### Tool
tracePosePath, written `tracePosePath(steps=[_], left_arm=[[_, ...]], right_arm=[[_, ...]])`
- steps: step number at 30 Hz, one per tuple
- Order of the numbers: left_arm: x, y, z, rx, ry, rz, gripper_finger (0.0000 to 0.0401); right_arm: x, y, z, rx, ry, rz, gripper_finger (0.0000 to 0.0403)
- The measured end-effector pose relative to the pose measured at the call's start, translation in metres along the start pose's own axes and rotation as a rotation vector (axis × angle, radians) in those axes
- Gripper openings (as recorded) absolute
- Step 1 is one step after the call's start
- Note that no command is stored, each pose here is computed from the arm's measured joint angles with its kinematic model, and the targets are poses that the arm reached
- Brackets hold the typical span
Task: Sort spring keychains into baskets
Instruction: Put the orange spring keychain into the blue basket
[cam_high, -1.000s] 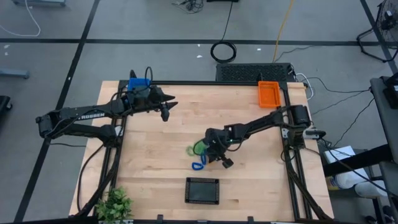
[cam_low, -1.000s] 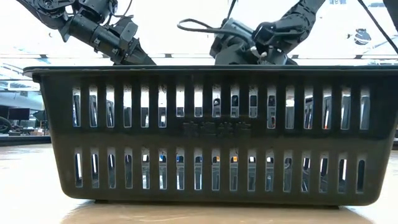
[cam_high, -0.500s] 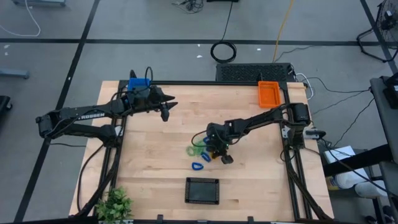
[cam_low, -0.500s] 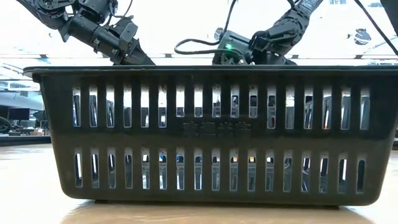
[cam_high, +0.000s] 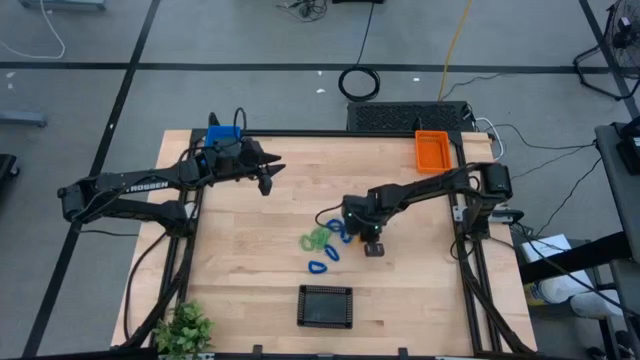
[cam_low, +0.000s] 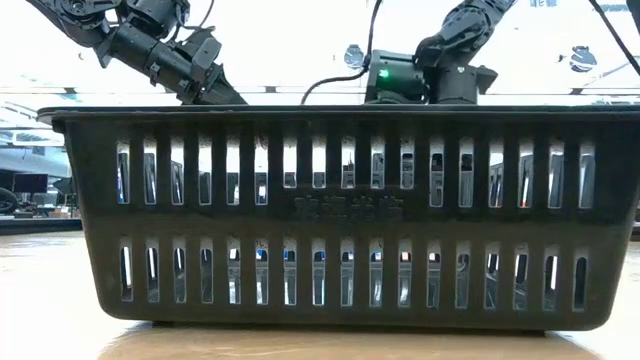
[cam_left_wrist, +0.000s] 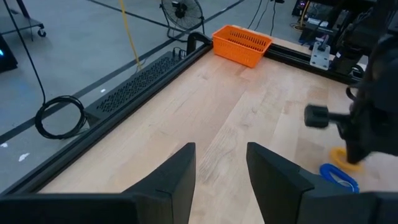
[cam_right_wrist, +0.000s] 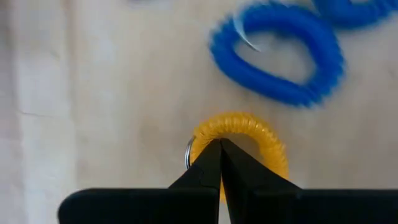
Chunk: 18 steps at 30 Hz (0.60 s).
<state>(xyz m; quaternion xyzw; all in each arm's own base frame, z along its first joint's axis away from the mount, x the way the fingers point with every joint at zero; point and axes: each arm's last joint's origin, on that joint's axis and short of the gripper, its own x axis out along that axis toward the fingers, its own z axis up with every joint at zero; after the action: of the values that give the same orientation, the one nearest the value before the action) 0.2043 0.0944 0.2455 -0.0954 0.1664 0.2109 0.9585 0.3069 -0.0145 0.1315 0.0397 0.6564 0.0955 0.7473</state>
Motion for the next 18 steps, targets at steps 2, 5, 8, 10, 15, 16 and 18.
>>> tracePosePath(steps=[2, 5, 8, 10, 15, 16, 18], left_arm=[[0.000, 0.000, 0.000, 0.000, 0.000, 0.000, 0.0149], [0.000, 0.000, 0.000, 0.000, 0.000, 0.001, 0.0148], [0.000, 0.000, 0.000, 0.000, 0.000, 0.001, 0.0149], [0.000, 0.000, 0.000, 0.000, 0.001, 0.001, 0.0149], [0.000, 0.000, 0.000, 0.000, 0.001, 0.001, 0.0149], [0.000, 0.000, 0.000, 0.001, 0.001, 0.001, 0.0149], [0.000, 0.000, 0.000, 0.000, 0.001, 0.001, 0.0149]], right_arm=[[-0.001, -0.002, -0.003, 0.033, 0.029, -0.043, 0.0000], [-0.002, -0.005, -0.006, 0.081, 0.065, -0.128, 0.0000], [-0.002, -0.008, -0.007, 0.087, 0.079, -0.213, 0.0000], [-0.003, -0.009, -0.007, 0.085, 0.074, -0.243, 0.0000], [-0.002, -0.010, -0.004, 0.081, 0.047, -0.253, 0.0002], [-0.002, -0.011, -0.004, 0.084, 0.045, -0.260, 0.0006], [-0.003, -0.012, -0.004, 0.085, 0.046, -0.286, 0.0016]])
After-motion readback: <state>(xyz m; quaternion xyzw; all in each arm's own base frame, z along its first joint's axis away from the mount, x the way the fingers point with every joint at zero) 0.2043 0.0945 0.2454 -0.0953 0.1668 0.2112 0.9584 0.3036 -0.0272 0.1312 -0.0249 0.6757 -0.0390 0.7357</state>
